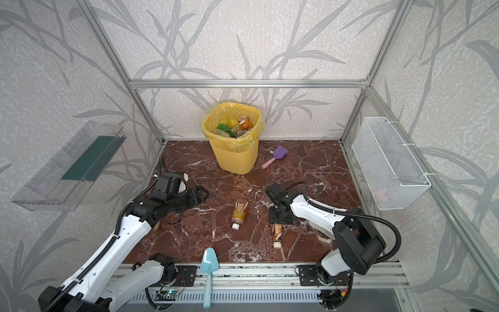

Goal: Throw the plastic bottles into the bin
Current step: 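Lift the brown coffee bottle with the right gripper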

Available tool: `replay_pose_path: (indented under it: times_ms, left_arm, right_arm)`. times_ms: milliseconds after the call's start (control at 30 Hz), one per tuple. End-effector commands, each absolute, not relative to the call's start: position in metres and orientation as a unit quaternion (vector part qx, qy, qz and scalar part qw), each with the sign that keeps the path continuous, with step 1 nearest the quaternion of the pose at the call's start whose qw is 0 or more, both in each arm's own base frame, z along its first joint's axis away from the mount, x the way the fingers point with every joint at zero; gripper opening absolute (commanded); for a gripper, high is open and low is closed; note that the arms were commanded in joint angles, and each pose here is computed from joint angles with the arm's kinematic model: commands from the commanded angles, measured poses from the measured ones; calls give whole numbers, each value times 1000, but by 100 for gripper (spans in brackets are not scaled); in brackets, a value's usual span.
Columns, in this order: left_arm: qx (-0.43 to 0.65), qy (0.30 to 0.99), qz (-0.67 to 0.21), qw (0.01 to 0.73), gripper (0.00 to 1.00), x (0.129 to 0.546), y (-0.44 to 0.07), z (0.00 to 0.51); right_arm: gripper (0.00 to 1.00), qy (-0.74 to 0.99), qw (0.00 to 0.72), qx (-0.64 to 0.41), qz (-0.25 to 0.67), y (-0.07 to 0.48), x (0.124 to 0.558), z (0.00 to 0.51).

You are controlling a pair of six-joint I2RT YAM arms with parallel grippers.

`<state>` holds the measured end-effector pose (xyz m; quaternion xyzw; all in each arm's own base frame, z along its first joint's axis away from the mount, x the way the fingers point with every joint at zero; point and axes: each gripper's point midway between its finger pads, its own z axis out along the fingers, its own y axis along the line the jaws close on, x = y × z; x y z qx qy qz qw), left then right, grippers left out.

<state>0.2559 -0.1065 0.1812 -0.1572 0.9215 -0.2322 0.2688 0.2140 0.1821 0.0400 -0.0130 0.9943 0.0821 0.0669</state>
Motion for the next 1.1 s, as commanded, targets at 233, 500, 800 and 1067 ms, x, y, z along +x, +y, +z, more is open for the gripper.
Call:
replay_pose_path:
  times_ms: [233,500,800,1067]
  left_arm:
    - [-158,922,-230,269,86,255,-104,179]
    - [-158,923,-229,265,86,255,-105,175]
    - [-158,924,-229,261,86,256,-106,172]
    - [-157,924,-229,261,86,256,-106,171]
  right_arm:
    - [69,994,60,-20,89,176,200,37]
    - [65,993,66,-15,94,171,194,38]
    - [59,992,70,-7,101,169,191,41]
    - [58,991,75,-3,109,172,192,43]
